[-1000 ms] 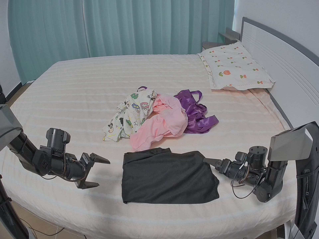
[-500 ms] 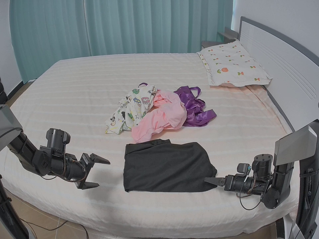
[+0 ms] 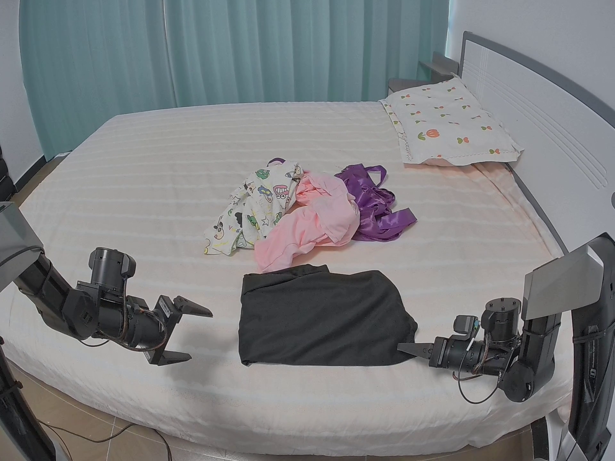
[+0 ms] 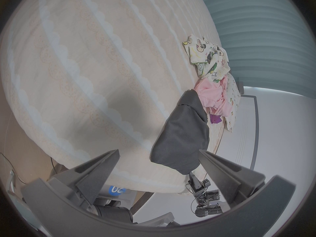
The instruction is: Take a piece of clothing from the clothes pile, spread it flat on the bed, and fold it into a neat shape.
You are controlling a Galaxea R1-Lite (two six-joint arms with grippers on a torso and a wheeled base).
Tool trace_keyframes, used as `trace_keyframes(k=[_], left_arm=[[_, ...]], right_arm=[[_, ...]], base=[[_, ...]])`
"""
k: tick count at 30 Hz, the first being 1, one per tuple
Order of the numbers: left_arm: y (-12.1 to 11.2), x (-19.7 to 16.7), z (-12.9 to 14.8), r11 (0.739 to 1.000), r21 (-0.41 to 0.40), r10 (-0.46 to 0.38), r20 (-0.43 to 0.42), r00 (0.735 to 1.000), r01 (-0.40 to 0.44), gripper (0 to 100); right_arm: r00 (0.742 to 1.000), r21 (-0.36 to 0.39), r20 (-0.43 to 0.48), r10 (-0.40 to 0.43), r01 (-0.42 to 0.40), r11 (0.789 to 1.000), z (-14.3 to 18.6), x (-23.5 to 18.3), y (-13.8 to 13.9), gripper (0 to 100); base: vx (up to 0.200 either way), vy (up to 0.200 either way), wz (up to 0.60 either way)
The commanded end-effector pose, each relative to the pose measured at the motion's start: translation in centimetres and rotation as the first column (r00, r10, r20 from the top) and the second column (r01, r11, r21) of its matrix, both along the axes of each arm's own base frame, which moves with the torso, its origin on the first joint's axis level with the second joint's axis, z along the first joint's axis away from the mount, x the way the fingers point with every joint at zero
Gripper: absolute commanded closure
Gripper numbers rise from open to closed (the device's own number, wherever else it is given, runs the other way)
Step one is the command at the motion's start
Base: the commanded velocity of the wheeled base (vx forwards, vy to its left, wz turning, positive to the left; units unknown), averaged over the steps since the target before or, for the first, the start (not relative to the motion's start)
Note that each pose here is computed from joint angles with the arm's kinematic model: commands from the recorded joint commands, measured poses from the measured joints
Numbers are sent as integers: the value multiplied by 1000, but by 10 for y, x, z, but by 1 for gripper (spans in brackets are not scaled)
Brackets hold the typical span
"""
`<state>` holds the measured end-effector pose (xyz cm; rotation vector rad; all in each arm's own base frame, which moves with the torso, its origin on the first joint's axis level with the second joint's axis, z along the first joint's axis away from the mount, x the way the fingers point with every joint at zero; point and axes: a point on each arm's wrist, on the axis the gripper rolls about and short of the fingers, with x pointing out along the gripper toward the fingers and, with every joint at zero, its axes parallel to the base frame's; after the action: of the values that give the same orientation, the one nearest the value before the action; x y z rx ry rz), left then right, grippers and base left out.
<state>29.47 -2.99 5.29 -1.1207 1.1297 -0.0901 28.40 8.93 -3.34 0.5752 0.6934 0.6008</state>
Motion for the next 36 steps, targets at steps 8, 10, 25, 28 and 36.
trace_keyframes(k=[8,10,25,28,36], left_arm=[[0,0,0,1000,0,-1,2,1000,1,0],[0,0,0,1000,0,1,2,1000,-1,0],[0,0,0,1000,0,-1,2,1000,1,0],[0,0,0,1000,0,-1,2,1000,1,0],[0,0,0,1000,0,-1,2,1000,1,0]], right_arm=[[1000,-8,-8,-21,21,1000,5,-7,-9,100],[1000,-7,-5,-27,27,1000,6,-7,-11,100],[1000,-117,-16,14,-16,993,0,-21,-20,100],[1000,-123,-11,18,-19,992,0,-21,-20,100],[1000,-141,-16,18,-20,990,-6,-20,-23,0]], base=[[0,0,0],[0,0,0],[0,0,0],[0,0,0],[0,0,0]])
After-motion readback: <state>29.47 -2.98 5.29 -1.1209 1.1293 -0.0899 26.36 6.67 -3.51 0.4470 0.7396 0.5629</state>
